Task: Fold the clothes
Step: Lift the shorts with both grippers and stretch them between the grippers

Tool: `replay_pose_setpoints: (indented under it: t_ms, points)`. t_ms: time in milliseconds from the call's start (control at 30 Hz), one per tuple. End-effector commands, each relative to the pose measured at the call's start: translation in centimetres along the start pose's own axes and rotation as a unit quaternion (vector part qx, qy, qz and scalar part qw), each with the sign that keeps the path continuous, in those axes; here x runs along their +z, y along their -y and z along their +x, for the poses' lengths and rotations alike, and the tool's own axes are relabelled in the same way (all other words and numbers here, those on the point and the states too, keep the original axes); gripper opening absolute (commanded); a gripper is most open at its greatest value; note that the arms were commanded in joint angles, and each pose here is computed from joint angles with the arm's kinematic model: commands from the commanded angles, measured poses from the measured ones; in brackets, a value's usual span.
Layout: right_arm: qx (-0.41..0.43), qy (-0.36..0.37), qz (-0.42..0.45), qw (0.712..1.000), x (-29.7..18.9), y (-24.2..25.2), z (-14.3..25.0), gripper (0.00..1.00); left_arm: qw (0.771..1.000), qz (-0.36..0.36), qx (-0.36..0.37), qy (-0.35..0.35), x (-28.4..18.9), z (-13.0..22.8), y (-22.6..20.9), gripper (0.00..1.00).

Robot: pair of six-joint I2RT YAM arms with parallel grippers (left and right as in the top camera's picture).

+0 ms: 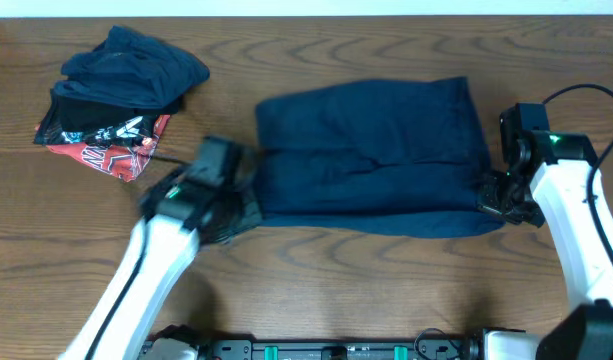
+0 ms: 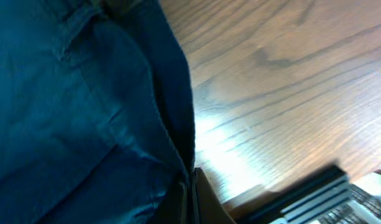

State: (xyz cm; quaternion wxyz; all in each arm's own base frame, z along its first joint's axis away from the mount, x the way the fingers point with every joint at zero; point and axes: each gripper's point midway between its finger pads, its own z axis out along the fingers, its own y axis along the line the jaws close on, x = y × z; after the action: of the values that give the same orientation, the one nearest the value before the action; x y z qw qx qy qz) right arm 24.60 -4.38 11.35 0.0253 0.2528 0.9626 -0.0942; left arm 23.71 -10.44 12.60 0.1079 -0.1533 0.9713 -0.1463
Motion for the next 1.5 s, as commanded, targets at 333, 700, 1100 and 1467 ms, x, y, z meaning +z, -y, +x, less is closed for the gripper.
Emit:
replay_pose_setpoints:
  t_ms: [333,700,1100,1467]
  points:
    - [0.013,0.279,-0.139,0.95,-12.2,0.7,-3.0,0.01,0.91,0.168,0.071,0.373,-17.8,-4.9,3.5,0.06]
    - [-0.008,0.427,-0.213,0.879,-18.7,-2.0,-8.4,0.01,0.866,0.194,0.088,0.452,-19.3,-11.5,7.8,0.06]
    - [0.012,0.513,-0.334,0.791,-20.0,-10.3,-19.6,0.01,0.852,0.185,0.068,0.486,-11.3,-25.4,11.7,0.06]
    - [-0.024,0.429,-0.225,0.875,-13.2,-8.3,-17.3,0.01,0.911,0.246,0.119,0.31,-6.6,-21.1,14.1,0.06]
